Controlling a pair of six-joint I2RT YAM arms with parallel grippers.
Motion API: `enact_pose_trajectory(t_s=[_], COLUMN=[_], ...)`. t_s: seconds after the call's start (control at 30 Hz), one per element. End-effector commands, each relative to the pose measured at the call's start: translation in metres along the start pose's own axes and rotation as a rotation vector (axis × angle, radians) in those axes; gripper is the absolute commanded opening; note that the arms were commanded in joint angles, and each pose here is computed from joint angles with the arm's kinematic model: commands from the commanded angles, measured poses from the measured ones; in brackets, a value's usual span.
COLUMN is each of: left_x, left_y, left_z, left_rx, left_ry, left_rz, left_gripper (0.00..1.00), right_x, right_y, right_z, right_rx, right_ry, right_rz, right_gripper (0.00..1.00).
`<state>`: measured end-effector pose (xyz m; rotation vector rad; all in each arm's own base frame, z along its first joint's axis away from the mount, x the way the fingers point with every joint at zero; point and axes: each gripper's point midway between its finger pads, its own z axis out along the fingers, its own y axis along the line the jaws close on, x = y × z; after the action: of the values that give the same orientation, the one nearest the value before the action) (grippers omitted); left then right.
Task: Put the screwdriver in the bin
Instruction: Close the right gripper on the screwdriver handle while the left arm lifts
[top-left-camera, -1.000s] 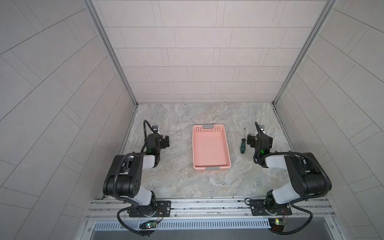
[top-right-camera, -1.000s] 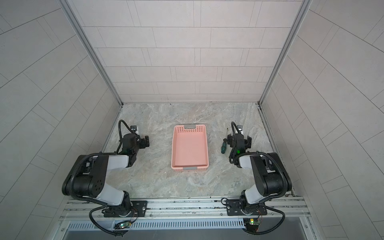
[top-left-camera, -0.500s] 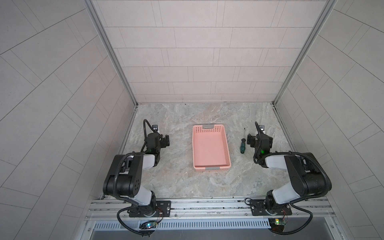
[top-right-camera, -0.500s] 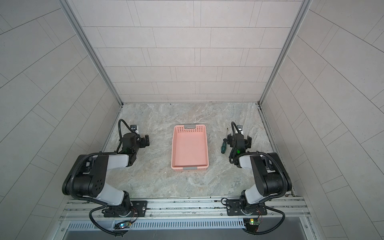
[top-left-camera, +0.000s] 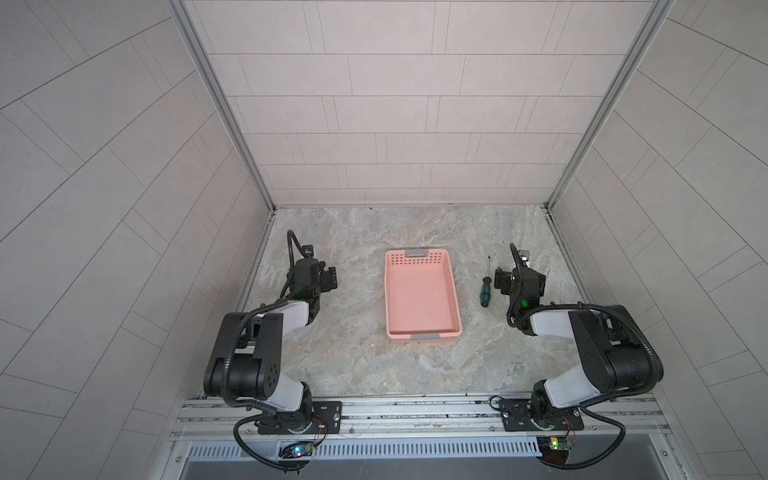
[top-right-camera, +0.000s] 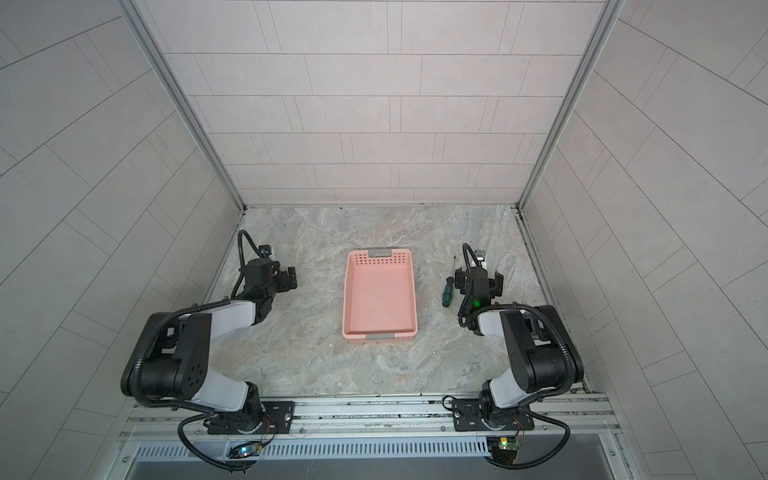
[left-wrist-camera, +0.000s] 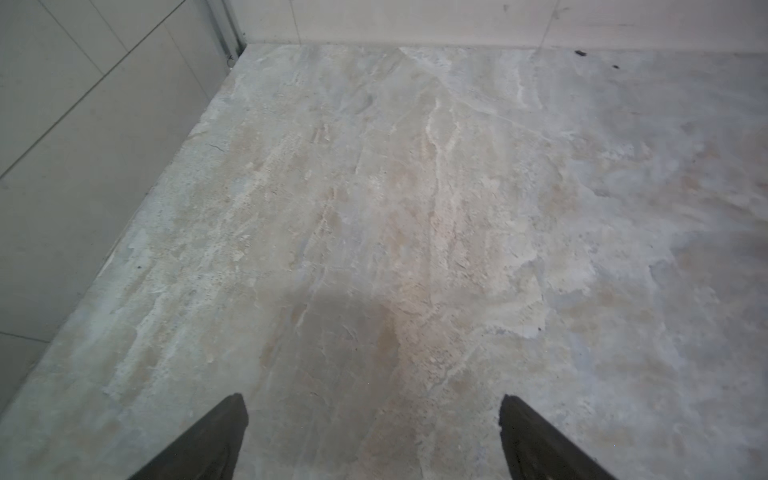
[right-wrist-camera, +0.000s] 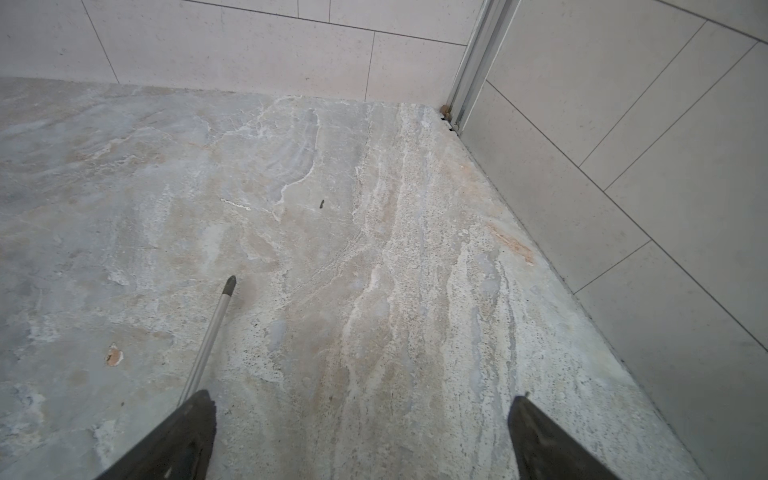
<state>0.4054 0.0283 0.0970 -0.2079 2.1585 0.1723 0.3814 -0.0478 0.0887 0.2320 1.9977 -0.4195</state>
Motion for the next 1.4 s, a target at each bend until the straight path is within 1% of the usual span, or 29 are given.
enact_pose_trajectory(t_s=[0.0,0.07,0.13,0.2,0.3,0.4,0.47,0.5,0.57,0.6,0.73,0.8,0.87,0.93,1.1,1.3,1.37], left_x=[-0.041,-0.061,-0.069,-0.071,-0.07,-0.065,-0.061,-0.059,-0.058,-0.057,-0.068,-0.072,-0.074,-0.074,-0.078,-0.075,-0.075], left_y=[-0.002,-0.013,-0.019,-0.026,-0.036,-0.036,-0.037,-0.039,-0.039,-0.039,-0.039,-0.043,-0.044,-0.044,-0.053,-0.055,-0.057], left_z=[-0.032,-0.048,-0.061,-0.067,-0.068,-0.068,-0.071,-0.073,-0.08,-0.082,-0.09,-0.093,-0.095,-0.096,-0.102,-0.101,-0.1], left_rx=[0.01,0.063,0.115,0.157,0.185,0.162,0.126,0.106,0.046,0.027,0.029,0.054,0.063,0.066,0.132,0.143,0.149], left_ry=[0.104,0.082,0.073,0.079,0.087,0.108,0.116,0.114,0.096,0.088,0.063,0.06,0.052,0.043,0.016,0.024,0.026], left_rz=[-0.072,-0.076,-0.053,-0.059,-0.024,-0.001,0.053,0.089,0.151,0.166,0.148,0.138,0.129,0.125,0.106,0.095,0.089], left_gripper=[1.0,1.0,1.0,1.0,1.0,1.0,1.0,1.0,1.0,1.0,1.0,1.0,1.0,1.0,1.0,1.0,1.0], right_x=[-0.035,-0.059,-0.077,-0.084,-0.079,-0.057,-0.04,-0.033,-0.026,-0.023,-0.007,0.002,0.007,0.014,0.032,0.048,0.051], right_y=[-0.02,-0.026,-0.032,-0.034,-0.021,-0.006,0.008,0.015,0.025,0.03,0.044,0.049,0.052,0.056,0.071,0.085,0.087], right_z=[-0.009,-0.016,-0.027,-0.038,-0.041,-0.039,-0.036,-0.037,-0.04,-0.041,-0.043,-0.044,-0.045,-0.045,-0.041,-0.037,-0.037], right_rx=[0.127,0.146,0.162,0.174,0.127,0.104,0.066,0.049,0.035,0.025,-0.005,-0.014,-0.024,-0.035,-0.074,-0.112,-0.114], right_ry=[0.047,0.087,0.144,0.218,0.327,0.452,0.515,0.538,0.556,0.563,0.627,0.654,0.665,0.685,0.742,0.786,0.793], right_rz=[0.007,0.042,0.136,0.221,0.283,0.28,0.274,0.265,0.235,0.219,0.174,0.166,0.158,0.154,0.145,0.144,0.147], right_gripper=[1.0,1.0,1.0,1.0,0.98,0.97,0.94,0.91,0.88,0.86,0.79,0.73,0.64,0.59,0.58,0.58,0.56])
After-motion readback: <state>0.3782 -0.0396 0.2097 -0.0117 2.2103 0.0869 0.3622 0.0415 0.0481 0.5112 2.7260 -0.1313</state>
